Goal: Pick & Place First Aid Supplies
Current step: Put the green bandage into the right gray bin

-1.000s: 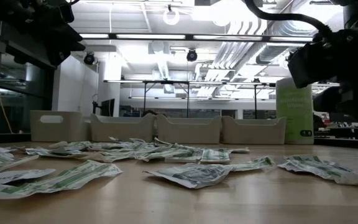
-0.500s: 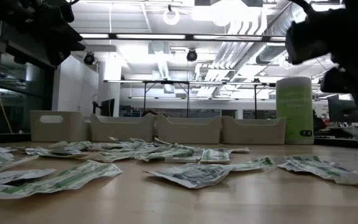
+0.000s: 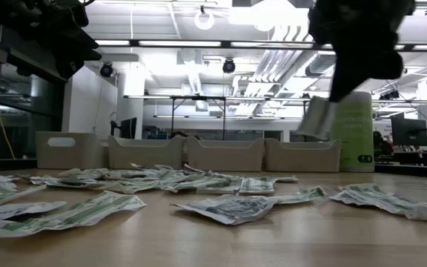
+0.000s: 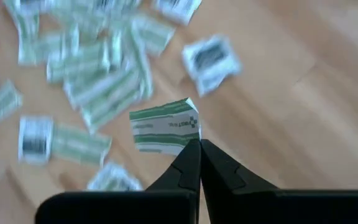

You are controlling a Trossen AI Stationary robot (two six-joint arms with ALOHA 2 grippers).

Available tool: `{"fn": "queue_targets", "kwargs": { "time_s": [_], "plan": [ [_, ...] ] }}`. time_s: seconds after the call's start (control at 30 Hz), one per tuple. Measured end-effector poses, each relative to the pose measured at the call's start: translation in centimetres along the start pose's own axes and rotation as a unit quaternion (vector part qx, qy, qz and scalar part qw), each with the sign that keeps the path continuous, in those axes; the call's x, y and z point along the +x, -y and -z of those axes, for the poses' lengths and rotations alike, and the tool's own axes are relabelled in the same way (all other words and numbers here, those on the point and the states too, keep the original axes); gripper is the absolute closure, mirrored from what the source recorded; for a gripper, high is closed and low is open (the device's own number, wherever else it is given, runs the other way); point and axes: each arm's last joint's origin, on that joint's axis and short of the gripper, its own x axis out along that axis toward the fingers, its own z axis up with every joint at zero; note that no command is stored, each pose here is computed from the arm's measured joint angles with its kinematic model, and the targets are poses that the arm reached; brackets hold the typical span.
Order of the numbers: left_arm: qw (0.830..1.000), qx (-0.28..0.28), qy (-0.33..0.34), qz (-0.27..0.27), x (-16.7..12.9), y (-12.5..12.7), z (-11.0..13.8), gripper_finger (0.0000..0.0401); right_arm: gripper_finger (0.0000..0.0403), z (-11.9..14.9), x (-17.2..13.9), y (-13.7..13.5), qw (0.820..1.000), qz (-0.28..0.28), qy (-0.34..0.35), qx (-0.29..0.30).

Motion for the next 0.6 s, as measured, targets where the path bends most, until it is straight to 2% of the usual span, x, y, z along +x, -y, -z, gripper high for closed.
{"fn": "queue_targets", "kwargs": {
  "time_s": [0.27, 0.6],
  "plan": [
    [1.0, 0.0, 0.001, -0.005, 0.0, 0.0, 0.0, 0.0289, 0.0403, -3.9, -0.9, 2.7, 0.992, 0.036, 0.088, 0.08],
    [1.0, -0.005, 0.003, -0.014, 0.0, -0.1, 0.0, 0.0289, 0.0403, -8.5, -0.3, 7.2, 0.965, 0.126, 0.158, 0.165]
  ]
}}
